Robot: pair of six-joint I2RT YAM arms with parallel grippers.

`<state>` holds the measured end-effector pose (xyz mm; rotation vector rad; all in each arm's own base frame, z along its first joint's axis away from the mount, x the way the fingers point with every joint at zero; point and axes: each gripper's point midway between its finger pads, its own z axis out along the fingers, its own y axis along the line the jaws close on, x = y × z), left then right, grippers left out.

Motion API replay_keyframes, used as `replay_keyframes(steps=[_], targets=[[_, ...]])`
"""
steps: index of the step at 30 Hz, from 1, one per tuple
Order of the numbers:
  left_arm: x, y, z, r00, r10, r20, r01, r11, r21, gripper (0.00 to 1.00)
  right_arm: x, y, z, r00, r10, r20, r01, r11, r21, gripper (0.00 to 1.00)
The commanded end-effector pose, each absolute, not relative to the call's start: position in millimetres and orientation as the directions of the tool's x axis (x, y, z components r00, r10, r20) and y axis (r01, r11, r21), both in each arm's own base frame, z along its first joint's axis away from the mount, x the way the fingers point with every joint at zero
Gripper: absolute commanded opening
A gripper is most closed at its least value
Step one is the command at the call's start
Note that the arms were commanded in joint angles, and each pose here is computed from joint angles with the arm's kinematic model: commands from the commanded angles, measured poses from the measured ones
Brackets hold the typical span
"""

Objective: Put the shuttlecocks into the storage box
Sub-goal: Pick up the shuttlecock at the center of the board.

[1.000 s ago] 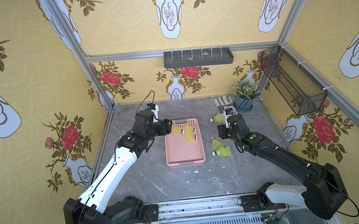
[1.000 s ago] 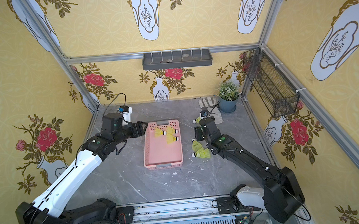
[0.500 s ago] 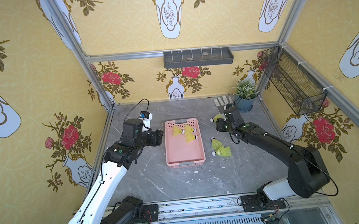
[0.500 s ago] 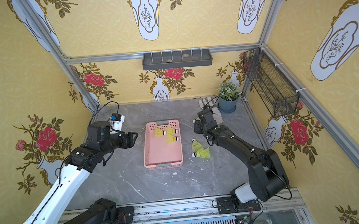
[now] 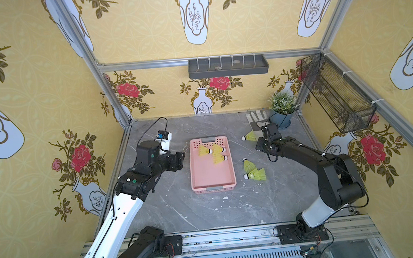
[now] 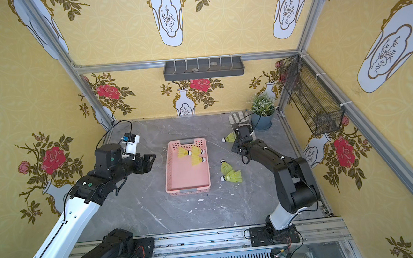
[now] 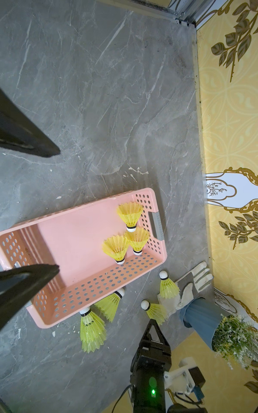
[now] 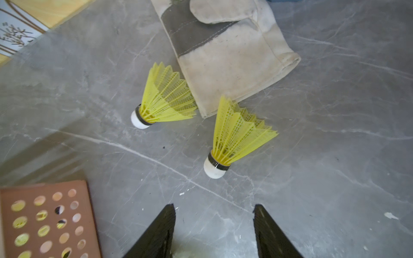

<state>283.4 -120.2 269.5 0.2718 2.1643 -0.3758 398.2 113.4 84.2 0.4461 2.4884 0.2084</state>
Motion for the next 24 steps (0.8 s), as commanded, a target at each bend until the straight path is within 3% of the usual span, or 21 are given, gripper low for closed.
replay_keyframes(steps=[1,24], targets=[[285,-120,270,-0.567,0.051,-0.822,0.334,0.927,-0.173,0.78,402,114,77,-0.771,0.408,-0.488,0.303,0.910,0.282,0.57],[288,-119,264,-0.594,0.015,-0.804,0.330,0.917,-0.226,0.78,421,115,23,-0.808,0.422,-0.411,0.357,0.906,0.228,0.48]])
